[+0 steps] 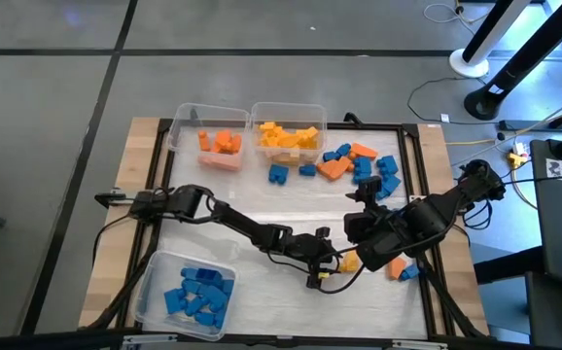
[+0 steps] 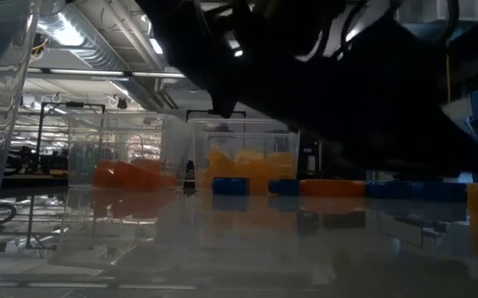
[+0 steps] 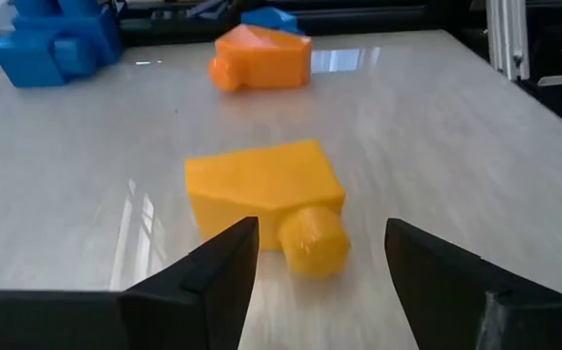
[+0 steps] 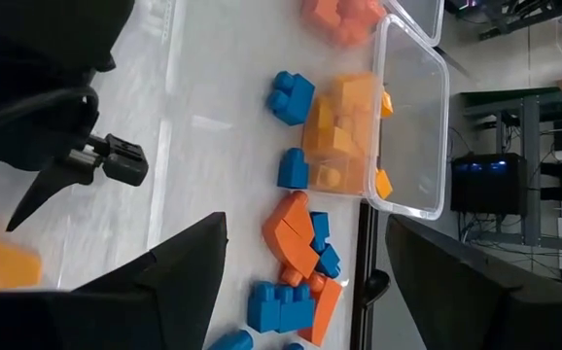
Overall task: Sort blocks
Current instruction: Put the yellow game piece into the top right transparent bin
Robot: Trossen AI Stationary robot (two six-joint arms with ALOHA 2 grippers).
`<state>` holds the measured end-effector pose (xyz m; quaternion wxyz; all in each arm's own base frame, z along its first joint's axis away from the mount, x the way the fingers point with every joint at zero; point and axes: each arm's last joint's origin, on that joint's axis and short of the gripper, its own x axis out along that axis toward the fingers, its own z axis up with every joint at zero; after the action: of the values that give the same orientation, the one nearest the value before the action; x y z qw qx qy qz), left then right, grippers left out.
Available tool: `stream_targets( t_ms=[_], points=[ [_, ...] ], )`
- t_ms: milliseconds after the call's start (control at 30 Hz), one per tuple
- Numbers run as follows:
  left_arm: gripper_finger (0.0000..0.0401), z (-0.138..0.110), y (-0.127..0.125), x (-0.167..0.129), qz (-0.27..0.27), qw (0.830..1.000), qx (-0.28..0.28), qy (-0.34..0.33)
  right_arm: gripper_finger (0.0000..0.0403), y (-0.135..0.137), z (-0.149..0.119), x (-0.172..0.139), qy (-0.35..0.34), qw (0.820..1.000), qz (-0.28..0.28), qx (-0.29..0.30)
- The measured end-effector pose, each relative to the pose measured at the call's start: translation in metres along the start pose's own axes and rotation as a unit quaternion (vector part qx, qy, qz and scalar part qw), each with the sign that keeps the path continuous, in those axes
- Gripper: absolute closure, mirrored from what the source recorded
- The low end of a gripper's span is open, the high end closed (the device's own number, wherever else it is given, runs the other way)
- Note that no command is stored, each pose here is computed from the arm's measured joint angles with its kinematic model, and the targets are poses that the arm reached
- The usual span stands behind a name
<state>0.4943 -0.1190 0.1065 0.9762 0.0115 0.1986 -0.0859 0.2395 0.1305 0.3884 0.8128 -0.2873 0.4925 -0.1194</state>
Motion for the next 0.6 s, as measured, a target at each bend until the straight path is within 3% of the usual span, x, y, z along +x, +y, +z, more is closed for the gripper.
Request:
stream_targets(
  t_ms=[267,600],
  points=[
    [0.0189,-0.017,0.000,0.010,0.000,1.000,-0.009,-0.018,0.0123,0.000,0.000,0.000,-0.001,1.000,0.000,0.001],
    [0.0189,-0.015,0.000,0.010,0.000,1.000,-0.010,-0.026,0.0123,-0.001,0.001,0.000,-0.005,1.000,-0.016,-0.001]
  ],
)
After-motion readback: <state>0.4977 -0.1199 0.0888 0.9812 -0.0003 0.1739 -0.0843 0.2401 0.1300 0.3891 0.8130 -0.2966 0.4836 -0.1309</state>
